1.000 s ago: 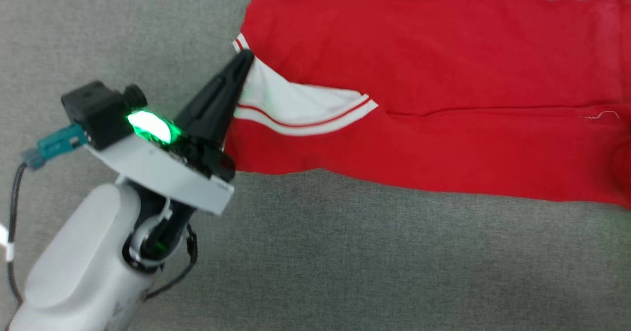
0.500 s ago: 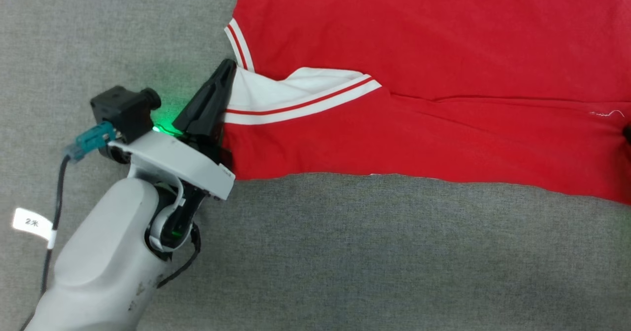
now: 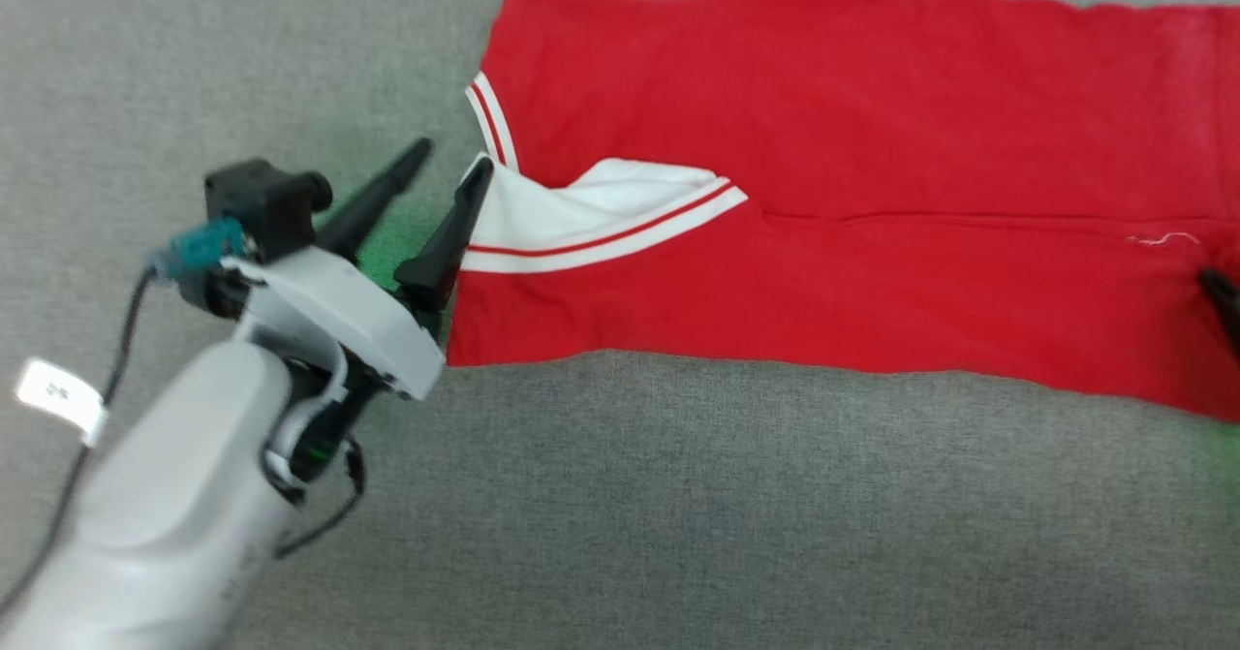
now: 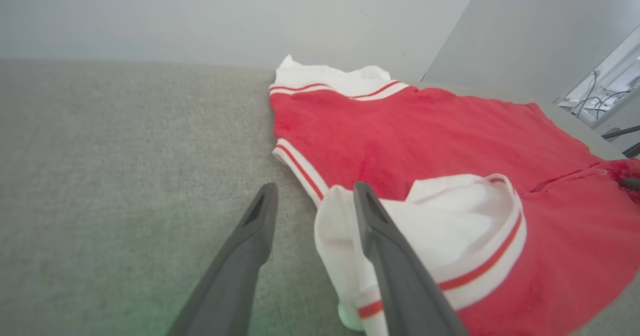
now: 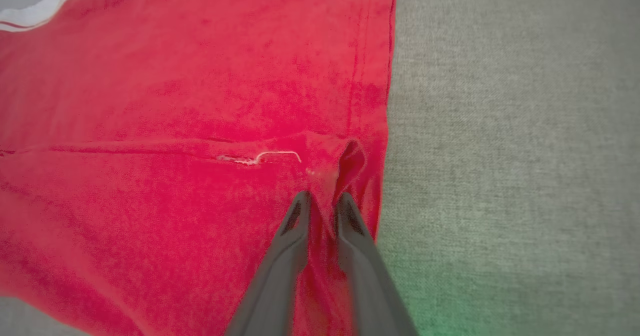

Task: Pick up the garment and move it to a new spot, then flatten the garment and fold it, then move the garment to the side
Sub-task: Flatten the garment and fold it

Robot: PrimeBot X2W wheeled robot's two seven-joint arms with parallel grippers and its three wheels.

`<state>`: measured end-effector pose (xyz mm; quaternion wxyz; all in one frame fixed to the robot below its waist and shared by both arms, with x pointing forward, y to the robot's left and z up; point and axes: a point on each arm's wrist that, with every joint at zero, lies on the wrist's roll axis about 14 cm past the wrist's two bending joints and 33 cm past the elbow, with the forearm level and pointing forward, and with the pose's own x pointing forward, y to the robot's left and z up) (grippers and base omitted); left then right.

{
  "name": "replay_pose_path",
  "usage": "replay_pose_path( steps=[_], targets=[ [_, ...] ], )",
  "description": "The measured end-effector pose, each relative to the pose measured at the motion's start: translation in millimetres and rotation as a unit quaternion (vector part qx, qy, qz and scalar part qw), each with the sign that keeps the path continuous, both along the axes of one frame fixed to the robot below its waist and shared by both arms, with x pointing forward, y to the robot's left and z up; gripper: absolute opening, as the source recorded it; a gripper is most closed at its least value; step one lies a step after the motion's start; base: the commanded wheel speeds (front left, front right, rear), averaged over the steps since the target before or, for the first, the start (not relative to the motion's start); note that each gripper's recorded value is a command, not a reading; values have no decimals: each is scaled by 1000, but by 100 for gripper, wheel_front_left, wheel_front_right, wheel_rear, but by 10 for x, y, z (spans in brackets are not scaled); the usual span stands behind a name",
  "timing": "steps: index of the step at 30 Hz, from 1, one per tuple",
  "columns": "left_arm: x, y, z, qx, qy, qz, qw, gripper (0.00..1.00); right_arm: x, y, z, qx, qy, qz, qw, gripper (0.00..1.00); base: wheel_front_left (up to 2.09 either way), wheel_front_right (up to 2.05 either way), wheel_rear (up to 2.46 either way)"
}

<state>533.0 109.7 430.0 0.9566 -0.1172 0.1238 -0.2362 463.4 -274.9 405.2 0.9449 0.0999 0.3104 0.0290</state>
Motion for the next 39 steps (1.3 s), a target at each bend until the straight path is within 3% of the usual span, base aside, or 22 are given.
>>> replay_pose_path(
  steps=[7, 11, 14, 19, 21, 26, 39],
  targets=[
    [58, 145, 505, 87, -5, -41, 995, 100, 16, -36, 392, -17, -63, -5, 998, 100, 0, 0, 0],
    [14, 199, 716, 140, 38, -62, 988, 100, 13, -59, 647, -23, -100, -7, 995, 100, 0, 0, 0],
    [-180, 261, 596, 200, 129, -87, 967, 100, -10, -60, 759, -25, -114, -8, 993, 100, 0, 0, 0],
    [-628, 230, 356, 255, 276, -146, 915, 100, -10, -36, 889, -23, -131, -6, 991, 100, 0, 0, 0],
    [-692, 228, 301, 255, 308, -149, 905, 100, -13, -9, 880, -20, -131, -5, 991, 100, 0, 0, 0],
    [-690, 104, 146, 232, 348, -155, 895, 100, -46, -7, 785, -18, -118, -6, 993, 100, 0, 0, 0],
    [-628, -173, -326, 175, 410, -175, 878, 100, -141, -245, 655, -32, -99, -37, 994, 100, 0, 0, 0]
  ],
)
